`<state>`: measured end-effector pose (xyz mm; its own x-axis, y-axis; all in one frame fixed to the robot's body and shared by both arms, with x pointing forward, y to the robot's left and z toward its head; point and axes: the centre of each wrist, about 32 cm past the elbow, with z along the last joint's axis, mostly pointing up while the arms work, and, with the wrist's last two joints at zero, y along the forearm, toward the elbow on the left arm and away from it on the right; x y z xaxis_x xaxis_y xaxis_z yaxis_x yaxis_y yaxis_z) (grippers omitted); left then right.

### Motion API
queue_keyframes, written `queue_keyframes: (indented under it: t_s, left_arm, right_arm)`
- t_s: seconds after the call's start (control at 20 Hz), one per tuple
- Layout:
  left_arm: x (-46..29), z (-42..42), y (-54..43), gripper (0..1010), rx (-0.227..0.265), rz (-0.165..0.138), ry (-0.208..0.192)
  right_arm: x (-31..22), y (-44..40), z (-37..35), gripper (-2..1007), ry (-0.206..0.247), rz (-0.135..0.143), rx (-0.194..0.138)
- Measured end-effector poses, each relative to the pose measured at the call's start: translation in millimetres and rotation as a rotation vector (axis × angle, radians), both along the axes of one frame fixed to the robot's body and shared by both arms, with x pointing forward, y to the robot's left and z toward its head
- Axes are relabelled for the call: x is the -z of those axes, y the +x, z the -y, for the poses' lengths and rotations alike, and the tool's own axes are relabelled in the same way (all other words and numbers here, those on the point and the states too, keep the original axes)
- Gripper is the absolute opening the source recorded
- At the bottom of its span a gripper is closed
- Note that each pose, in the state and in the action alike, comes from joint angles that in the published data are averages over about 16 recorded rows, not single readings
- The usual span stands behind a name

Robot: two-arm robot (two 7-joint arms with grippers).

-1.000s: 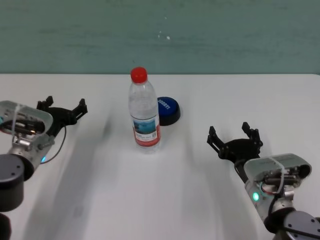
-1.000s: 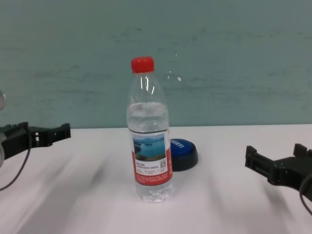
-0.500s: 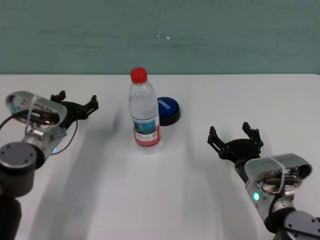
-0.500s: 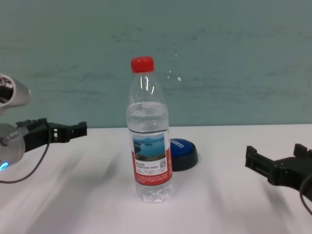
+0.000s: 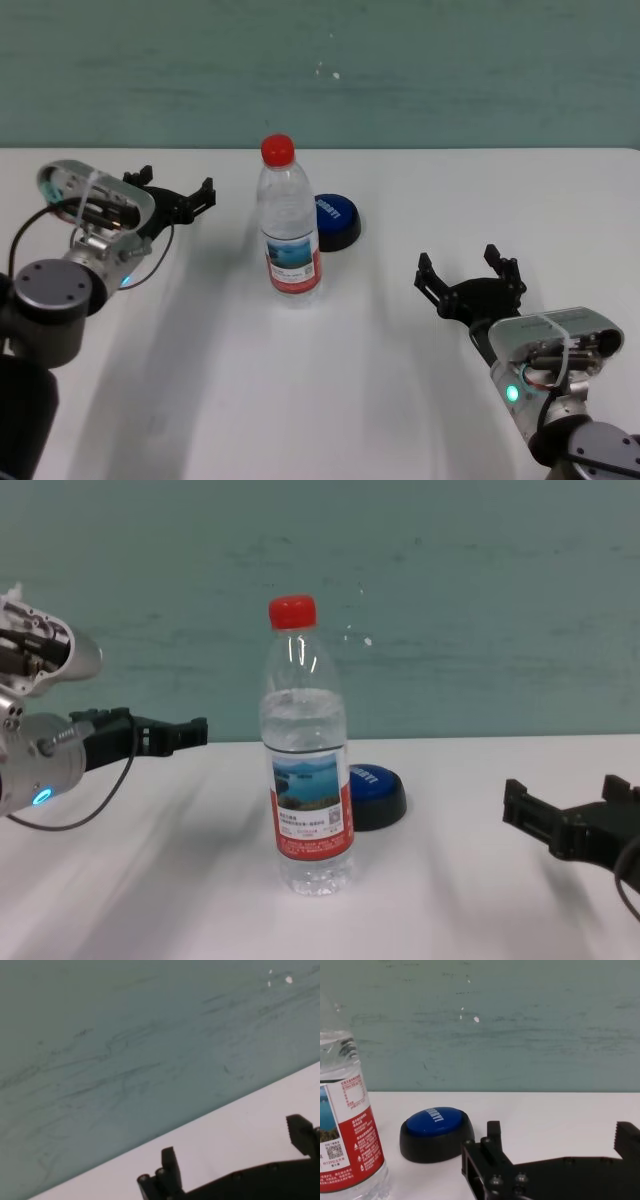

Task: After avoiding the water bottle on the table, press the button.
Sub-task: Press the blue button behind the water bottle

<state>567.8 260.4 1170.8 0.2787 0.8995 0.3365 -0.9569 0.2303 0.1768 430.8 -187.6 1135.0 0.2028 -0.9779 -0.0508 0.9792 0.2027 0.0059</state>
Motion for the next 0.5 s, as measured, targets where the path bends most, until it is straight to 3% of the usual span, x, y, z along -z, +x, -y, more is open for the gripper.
queue_keyframes:
  t_s: [0.5]
  left_arm:
    - [-1.2,5.6,9.6,1005,0.031,-0.001,0.003]
  right_arm:
    - [0.0,0.0,0.0,1003,0.0,0.0,0.0]
